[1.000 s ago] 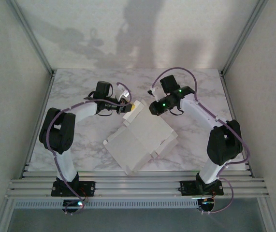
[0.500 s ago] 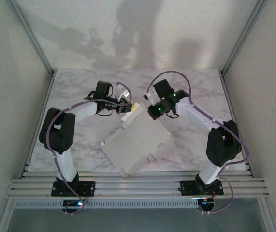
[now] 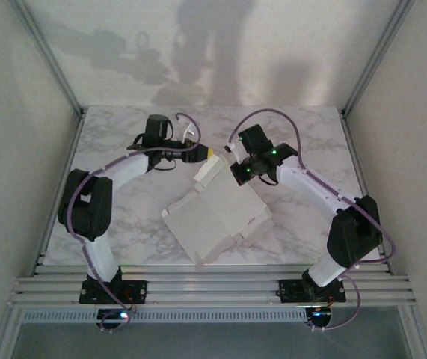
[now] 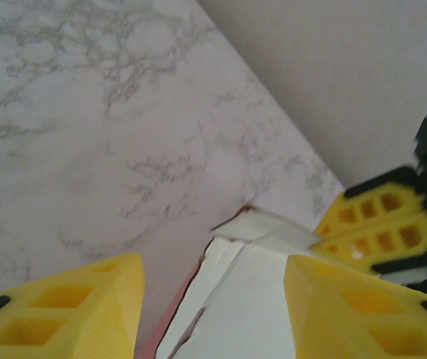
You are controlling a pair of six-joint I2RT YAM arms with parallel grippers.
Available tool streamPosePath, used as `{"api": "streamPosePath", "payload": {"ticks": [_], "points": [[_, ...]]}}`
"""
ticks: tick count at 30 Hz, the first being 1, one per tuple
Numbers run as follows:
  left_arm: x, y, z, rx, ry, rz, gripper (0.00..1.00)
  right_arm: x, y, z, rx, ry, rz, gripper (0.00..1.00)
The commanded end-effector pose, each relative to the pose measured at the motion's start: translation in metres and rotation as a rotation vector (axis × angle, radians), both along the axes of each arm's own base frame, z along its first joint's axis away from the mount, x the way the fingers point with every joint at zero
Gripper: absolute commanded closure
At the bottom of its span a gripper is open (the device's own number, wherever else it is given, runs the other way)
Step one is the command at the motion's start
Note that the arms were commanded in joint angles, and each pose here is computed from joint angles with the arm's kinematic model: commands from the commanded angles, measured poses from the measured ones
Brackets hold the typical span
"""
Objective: Fold the paper box
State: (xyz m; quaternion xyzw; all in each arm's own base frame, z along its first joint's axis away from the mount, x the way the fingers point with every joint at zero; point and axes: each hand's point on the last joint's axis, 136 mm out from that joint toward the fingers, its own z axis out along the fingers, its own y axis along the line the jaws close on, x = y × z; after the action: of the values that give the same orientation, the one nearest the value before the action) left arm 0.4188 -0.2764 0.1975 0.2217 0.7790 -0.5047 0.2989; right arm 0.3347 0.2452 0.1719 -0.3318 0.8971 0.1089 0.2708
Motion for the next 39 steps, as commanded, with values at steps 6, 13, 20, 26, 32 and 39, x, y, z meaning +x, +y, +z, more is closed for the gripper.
{"api": "streamPosePath", "payload": {"ticks": [6, 13, 20, 26, 32, 39], "points": [[0.005, -0.028, 0.031, -0.06, 0.149, 0.079, 0.4, -0.002, -0.001, 0.007, 0.013, -0.02, -0.029, 1.0], [0.016, -0.042, 0.023, -0.014, 0.215, 0.121, 0.36, -0.003, -0.001, 0.006, 0.014, -0.023, -0.033, 1.0], [0.024, -0.05, 0.004, 0.034, 0.272, 0.149, 0.36, -0.005, -0.003, 0.003, -0.003, -0.029, -0.038, 1.0], [0.019, -0.057, 0.004, 0.01, 0.326, 0.127, 0.45, -0.004, -0.005, 0.001, -0.007, -0.035, -0.048, 1.0], [0.016, -0.063, 0.007, 0.013, 0.329, 0.098, 0.61, -0.004, -0.005, -0.002, -0.012, -0.035, -0.05, 1.0], [0.018, -0.066, -0.003, 0.054, 0.342, 0.101, 0.59, -0.004, -0.007, 0.0, -0.014, -0.041, -0.054, 1.0]]}}
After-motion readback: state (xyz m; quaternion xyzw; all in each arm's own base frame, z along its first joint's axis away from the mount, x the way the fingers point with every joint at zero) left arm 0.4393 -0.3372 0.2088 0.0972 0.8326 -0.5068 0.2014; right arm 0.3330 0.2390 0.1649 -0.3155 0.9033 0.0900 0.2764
